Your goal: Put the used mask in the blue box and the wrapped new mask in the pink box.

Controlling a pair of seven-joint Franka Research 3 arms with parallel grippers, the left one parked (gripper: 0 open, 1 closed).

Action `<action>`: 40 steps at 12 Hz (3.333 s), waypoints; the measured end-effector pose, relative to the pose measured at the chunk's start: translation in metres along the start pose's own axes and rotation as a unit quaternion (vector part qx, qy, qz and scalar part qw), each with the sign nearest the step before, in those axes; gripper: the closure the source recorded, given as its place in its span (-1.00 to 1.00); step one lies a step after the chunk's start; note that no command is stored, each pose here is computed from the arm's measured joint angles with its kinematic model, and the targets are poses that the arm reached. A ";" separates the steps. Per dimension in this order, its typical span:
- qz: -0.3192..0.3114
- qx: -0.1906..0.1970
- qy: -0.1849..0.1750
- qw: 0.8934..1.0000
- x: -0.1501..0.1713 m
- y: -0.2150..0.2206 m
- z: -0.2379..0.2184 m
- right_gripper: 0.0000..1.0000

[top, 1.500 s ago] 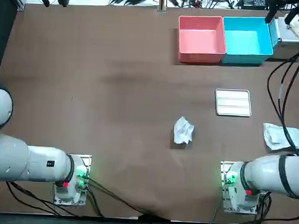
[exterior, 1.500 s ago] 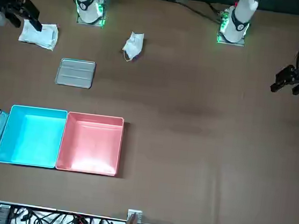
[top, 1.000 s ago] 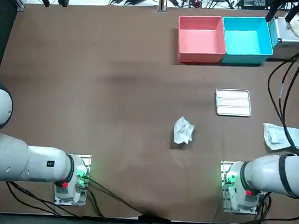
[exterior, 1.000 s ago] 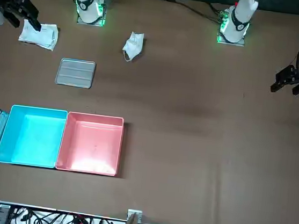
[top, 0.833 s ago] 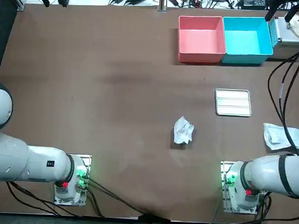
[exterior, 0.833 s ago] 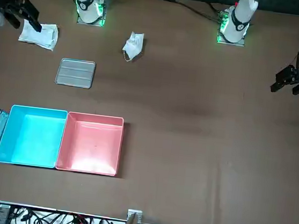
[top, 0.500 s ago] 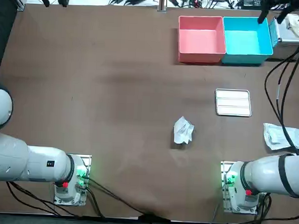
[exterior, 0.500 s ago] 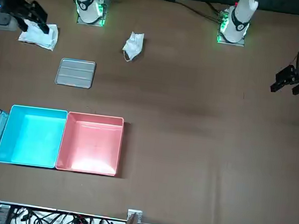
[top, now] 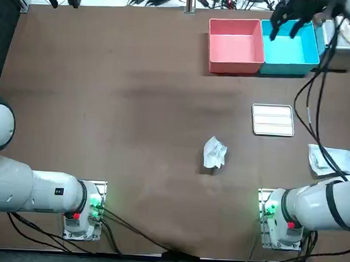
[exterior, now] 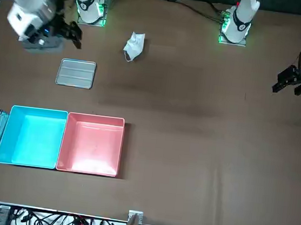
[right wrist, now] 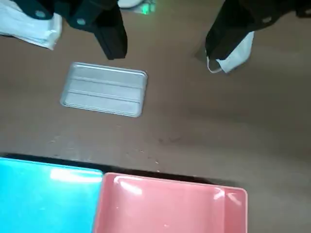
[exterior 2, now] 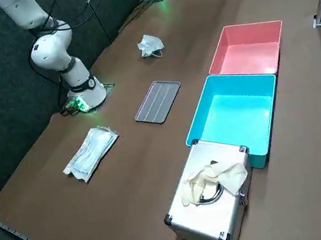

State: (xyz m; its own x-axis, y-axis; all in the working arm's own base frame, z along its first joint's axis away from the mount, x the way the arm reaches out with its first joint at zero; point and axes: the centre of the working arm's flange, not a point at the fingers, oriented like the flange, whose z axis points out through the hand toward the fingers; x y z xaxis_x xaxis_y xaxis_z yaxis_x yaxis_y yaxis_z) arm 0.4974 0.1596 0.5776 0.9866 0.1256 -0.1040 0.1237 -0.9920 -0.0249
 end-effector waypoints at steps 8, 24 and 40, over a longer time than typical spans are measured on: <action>0.024 -0.016 -0.008 1.000 -0.006 -0.117 0.102 -1.00; 0.148 -0.100 -0.045 0.983 -0.068 -0.301 0.285 -0.97; 0.147 -0.170 -0.069 0.972 -0.129 -0.321 0.397 -0.41</action>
State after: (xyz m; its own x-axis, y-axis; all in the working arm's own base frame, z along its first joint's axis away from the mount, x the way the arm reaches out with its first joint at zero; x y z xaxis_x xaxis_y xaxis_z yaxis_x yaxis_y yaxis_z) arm 0.2887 0.4663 0.2047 0.9637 -0.1871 -0.1902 -0.1103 -0.9285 0.3546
